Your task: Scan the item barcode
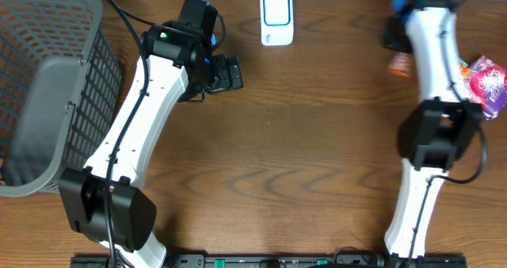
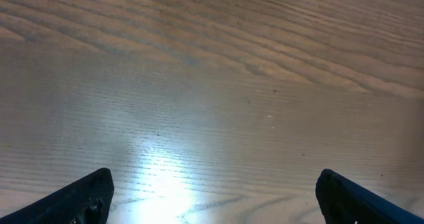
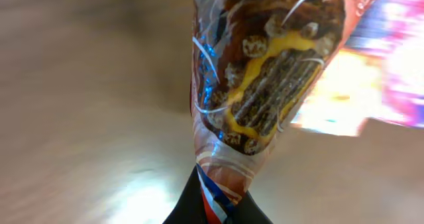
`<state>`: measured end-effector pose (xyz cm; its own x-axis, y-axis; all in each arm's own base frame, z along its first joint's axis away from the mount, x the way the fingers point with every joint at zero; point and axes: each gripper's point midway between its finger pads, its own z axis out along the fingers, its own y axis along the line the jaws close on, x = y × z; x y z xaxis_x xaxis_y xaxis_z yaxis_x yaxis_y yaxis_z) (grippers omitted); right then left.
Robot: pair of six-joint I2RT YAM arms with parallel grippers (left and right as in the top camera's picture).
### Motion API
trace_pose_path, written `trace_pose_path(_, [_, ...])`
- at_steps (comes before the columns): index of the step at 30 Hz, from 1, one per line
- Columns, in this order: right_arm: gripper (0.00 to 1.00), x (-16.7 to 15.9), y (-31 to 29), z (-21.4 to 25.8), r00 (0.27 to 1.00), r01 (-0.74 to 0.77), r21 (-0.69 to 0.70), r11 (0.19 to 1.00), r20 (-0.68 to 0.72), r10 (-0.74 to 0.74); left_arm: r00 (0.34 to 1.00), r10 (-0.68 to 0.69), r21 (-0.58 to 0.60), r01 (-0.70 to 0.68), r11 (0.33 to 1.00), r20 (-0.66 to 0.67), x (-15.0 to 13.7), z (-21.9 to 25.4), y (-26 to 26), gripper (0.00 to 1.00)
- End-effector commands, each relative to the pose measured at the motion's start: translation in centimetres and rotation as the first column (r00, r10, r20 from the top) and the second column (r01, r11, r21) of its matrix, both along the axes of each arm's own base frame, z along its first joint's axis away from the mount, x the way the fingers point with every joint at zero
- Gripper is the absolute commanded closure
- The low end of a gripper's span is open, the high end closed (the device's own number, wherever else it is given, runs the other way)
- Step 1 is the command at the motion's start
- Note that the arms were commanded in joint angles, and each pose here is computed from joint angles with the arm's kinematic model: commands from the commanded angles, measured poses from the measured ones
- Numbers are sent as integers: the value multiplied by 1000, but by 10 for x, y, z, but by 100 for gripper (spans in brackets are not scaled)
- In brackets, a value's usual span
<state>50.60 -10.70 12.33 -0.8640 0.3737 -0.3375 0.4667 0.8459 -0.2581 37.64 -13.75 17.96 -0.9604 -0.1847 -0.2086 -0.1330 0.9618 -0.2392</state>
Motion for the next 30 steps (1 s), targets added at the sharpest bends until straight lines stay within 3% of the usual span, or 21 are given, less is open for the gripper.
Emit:
trace_pose_path(1, [99, -21, -46, 15, 998, 17, -82, 996, -53, -21, 1000, -10, 21, 10, 1000, -10, 0, -6, 3, 2])
trace_pose_path(5, [94, -48, -94, 11, 987, 128, -74, 989, -91, -135, 1000, -10, 21, 10, 1000, -10, 0, -6, 3, 2])
trace_pose_path(11, [23, -76, -124, -3, 969, 225, 50, 973, -120, -218, 1000, -10, 21, 10, 1000, -10, 0, -6, 3, 2])
trace_pose_path(15, [3, -86, -124, -11, 962, 254, 141, 957, -142, -235, 1000, -10, 21, 10, 1000, -10, 0, -6, 3, 2])
trace_pose_path(22, [1, -105, -102, 6, 948, 306, 252, 918, -169, -270, 1000, -10, 21, 10, 1000, -10, 0, -6, 3, 2])
trace_pose_path(30, [1, -132, -50, 106, 979, 195, 364, 911, -15, -203, 1000, -10, 21, 10, 1000, -10, 0, -6, 3, 2])
